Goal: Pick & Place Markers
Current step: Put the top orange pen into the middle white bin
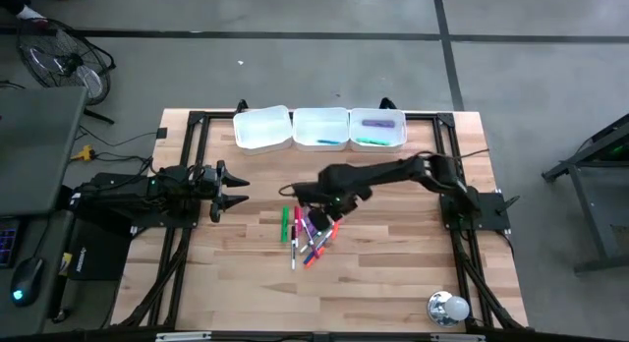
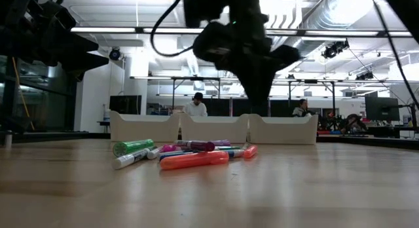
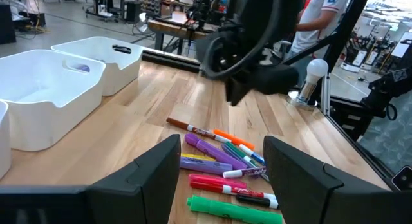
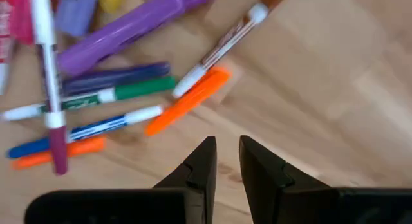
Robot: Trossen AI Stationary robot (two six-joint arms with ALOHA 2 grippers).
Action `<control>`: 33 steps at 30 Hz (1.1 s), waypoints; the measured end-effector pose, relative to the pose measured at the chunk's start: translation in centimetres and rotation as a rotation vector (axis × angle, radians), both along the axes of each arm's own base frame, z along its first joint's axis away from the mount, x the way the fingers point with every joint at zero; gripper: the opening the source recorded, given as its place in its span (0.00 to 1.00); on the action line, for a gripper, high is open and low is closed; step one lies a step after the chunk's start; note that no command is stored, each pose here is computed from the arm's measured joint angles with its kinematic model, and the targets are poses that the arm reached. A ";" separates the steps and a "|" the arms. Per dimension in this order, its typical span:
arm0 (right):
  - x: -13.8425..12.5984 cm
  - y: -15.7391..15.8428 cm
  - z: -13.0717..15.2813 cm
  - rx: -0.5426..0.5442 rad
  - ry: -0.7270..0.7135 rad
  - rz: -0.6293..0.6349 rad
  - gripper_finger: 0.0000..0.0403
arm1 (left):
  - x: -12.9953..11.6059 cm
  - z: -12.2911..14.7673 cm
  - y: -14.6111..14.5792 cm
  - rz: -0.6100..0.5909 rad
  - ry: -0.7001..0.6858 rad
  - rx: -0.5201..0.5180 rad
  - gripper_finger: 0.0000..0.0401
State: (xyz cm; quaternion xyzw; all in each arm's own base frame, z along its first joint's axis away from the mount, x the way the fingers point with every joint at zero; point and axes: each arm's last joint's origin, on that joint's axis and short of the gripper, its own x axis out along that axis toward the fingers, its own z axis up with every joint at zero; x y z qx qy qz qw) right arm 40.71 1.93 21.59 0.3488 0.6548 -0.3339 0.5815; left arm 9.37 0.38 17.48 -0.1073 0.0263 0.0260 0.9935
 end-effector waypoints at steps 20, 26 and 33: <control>-2.0 3.7 -4.9 -0.056 -0.209 -0.370 0.51 | 0.0 0.0 0.0 0.000 0.000 0.000 0.55; -1.8 3.4 -5.4 -0.058 -0.200 -0.379 0.55 | 0.0 0.0 0.0 0.000 0.000 0.000 0.55; -1.6 3.5 -6.7 -0.049 -0.165 -0.376 0.55 | 0.0 0.0 0.0 0.000 0.000 0.000 0.55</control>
